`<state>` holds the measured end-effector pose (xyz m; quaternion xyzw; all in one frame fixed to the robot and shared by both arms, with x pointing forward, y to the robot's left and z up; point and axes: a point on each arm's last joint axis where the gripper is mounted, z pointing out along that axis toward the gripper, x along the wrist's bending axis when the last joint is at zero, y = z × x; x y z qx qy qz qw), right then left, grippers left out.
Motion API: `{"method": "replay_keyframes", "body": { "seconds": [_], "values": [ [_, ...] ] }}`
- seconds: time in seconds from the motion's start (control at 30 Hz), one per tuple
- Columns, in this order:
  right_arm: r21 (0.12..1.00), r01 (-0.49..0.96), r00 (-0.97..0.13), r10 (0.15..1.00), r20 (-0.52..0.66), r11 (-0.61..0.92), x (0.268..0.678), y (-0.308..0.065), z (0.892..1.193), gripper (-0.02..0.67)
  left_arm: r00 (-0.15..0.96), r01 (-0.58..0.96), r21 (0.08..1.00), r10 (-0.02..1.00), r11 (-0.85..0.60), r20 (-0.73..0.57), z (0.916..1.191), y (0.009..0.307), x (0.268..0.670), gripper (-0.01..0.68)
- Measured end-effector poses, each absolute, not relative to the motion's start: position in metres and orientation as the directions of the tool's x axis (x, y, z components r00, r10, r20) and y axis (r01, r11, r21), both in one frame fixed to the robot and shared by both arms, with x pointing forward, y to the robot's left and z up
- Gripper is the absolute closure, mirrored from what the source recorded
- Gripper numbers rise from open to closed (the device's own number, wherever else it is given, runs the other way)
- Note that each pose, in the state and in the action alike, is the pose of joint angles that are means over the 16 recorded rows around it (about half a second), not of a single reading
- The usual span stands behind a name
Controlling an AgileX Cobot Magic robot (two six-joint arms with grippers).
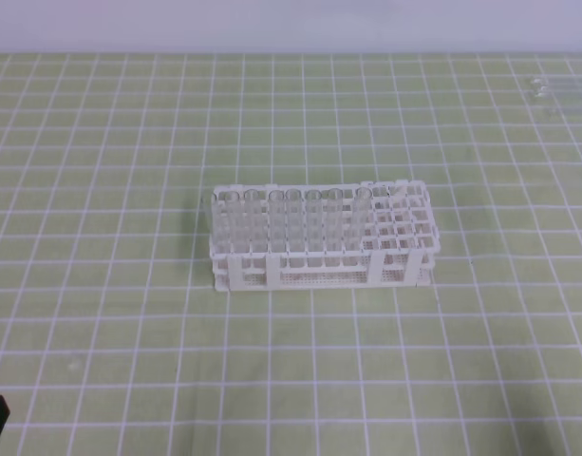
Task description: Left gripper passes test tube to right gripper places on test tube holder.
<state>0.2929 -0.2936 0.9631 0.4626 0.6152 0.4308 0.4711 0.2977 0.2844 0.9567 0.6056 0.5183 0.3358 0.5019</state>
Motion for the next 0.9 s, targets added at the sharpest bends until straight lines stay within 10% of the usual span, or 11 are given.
{"method": "replay_keyframes", "body": {
  "seconds": [0.9],
  "values": [
    [0.966,0.163,-0.128,0.975,-0.181,0.201,0.2929,-0.2936,0.9631,0.651,0.237,0.289,0.956,0.965,0.041,-0.113,0.9569,0.2844,0.2977,0.673]
  ]
}}
